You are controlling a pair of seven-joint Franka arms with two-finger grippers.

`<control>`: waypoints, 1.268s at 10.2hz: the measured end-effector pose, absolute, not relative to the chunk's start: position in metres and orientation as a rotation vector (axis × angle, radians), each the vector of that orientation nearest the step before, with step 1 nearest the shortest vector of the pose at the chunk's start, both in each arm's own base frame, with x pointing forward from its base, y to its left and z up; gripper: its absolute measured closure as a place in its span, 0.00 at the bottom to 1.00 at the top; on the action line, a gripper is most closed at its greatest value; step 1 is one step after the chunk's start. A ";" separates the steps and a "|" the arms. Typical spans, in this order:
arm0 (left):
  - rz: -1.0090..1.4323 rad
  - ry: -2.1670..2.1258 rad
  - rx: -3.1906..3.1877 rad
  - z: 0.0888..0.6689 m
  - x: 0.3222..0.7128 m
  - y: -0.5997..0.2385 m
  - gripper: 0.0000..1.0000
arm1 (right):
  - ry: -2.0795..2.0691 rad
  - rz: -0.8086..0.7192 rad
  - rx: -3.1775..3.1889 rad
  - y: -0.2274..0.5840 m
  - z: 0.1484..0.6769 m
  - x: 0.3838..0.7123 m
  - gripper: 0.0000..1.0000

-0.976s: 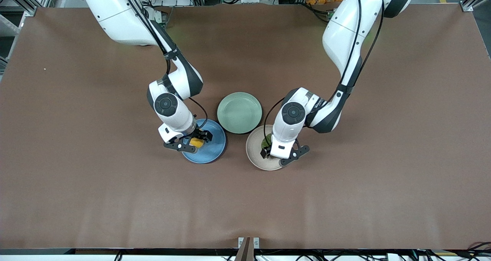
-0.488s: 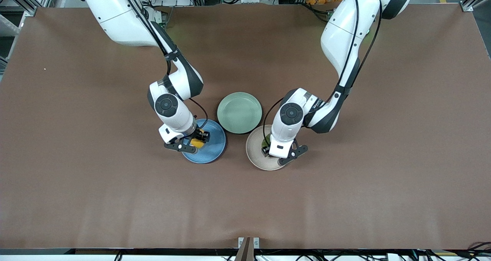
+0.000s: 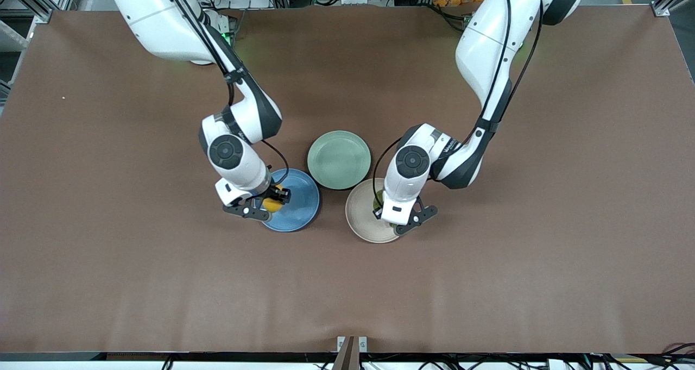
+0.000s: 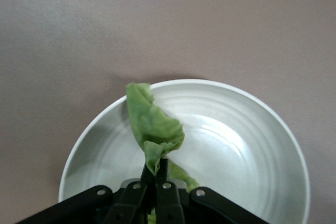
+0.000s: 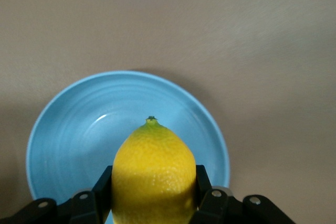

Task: Pick lemon and lettuce from blue and beige plates
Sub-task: 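Lift the lemon with the right gripper while the left gripper lifts lettuce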

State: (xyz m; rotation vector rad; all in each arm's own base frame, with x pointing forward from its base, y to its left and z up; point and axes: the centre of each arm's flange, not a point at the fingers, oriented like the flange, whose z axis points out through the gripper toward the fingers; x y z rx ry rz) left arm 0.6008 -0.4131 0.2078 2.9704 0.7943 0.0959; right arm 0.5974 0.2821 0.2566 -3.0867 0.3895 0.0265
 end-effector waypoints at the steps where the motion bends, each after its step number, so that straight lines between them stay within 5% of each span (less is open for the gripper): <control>1: 0.089 0.799 2.980 0.223 0.601 -0.412 0.96 | 0.399 0.034 -3.089 0.273 0.277 0.603 0.36; 8: 0.097 0.825 3.020 0.326 0.628 -0.350 0.96 | 0.271 0.076 -3.113 0.122 0.351 0.633 0.36; 13: -0.021 0.717 3.122 0.332 0.647 -0.268 0.96 | 0.124 0.161 -3.123 0.031 0.337 0.608 0.36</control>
